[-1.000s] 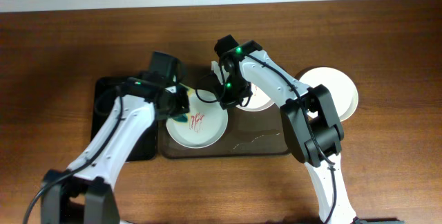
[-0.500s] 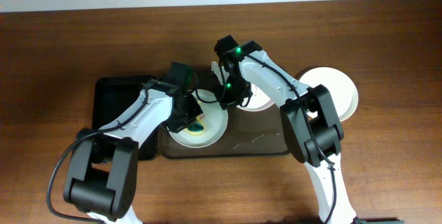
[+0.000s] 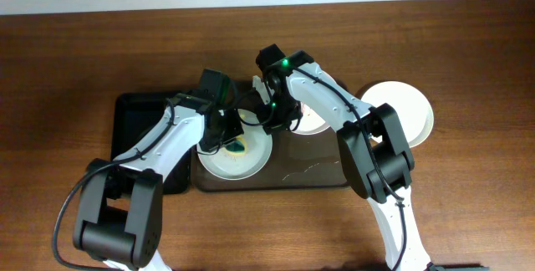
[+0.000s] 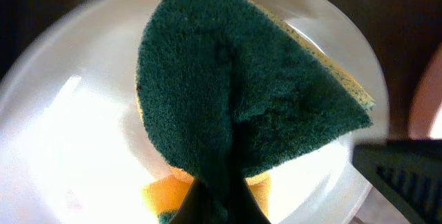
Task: Clean dirty plates on tray and stack at the side
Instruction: 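Hold the left plate with the right gripper and scrub it with the sponge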
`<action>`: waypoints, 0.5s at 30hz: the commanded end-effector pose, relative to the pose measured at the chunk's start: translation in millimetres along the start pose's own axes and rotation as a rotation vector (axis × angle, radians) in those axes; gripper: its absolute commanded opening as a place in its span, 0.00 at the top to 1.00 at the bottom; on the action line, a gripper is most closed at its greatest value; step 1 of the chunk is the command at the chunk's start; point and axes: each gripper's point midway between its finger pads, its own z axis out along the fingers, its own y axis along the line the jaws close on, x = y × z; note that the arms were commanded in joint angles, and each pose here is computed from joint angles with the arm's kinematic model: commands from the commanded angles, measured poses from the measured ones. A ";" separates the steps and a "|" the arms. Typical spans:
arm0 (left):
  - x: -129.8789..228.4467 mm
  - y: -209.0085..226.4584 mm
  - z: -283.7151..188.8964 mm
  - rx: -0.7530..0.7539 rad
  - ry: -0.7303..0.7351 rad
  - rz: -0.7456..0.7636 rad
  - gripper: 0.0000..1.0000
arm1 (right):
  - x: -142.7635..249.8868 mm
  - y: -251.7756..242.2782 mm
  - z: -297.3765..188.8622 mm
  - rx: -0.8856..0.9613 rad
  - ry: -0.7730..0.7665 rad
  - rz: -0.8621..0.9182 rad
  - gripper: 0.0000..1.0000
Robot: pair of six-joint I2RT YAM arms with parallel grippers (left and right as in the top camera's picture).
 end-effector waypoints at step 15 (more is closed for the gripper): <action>21.6 104.6 3.2 -0.254 0.103 -0.016 1.00 | 4.5 -10.1 7.1 0.030 0.024 0.005 0.96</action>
